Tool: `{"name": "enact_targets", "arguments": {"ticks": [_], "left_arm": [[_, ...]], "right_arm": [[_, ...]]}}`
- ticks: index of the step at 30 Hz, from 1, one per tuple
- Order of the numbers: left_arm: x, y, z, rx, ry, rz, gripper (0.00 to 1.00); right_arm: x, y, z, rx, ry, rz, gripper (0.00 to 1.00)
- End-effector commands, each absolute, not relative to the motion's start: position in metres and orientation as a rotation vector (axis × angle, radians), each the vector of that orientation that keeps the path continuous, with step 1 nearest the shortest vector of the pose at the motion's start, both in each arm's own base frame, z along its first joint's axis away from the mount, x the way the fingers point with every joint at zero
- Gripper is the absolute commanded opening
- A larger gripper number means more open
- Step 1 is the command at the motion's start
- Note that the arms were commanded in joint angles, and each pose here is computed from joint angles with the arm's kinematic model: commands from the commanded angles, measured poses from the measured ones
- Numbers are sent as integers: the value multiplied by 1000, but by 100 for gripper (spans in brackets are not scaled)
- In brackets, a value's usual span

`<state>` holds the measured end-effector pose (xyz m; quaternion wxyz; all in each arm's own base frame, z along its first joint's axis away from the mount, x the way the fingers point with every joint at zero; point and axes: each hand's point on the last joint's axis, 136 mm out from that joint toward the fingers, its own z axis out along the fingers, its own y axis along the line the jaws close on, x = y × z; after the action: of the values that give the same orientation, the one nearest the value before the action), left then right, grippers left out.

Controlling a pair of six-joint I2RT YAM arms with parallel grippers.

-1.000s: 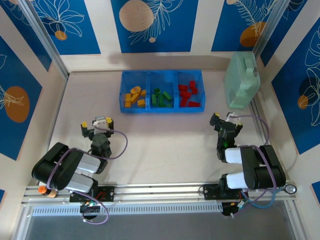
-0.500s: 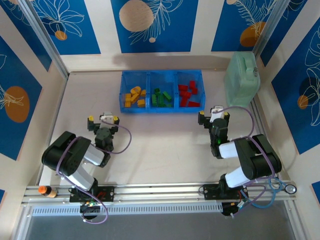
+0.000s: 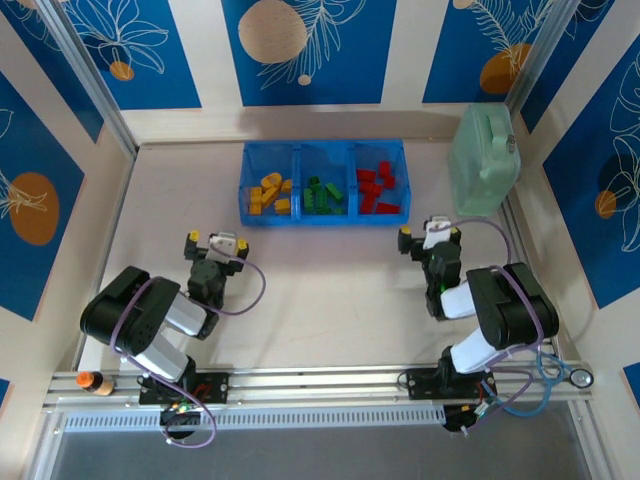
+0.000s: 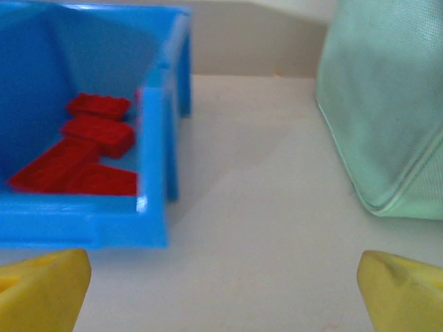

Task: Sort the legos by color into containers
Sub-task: Reset both arms

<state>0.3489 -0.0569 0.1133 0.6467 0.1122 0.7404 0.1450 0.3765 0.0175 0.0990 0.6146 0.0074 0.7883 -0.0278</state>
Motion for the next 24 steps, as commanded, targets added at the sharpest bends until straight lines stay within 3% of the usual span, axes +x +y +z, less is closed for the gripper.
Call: {"name": "enact_targets", "arguments": {"ticks": [1, 9, 24], "left_arm": [[359, -44, 125, 165, 1652, 318, 100], [396, -7, 91, 28, 1903, 84, 100], [394, -10, 92, 43, 1893, 91, 100]], "right_arm": [[397, 12, 95, 88, 1928, 46, 99], [397, 6, 95, 111, 1926, 41, 99], [396, 6, 95, 111, 1925, 42, 99]]}}
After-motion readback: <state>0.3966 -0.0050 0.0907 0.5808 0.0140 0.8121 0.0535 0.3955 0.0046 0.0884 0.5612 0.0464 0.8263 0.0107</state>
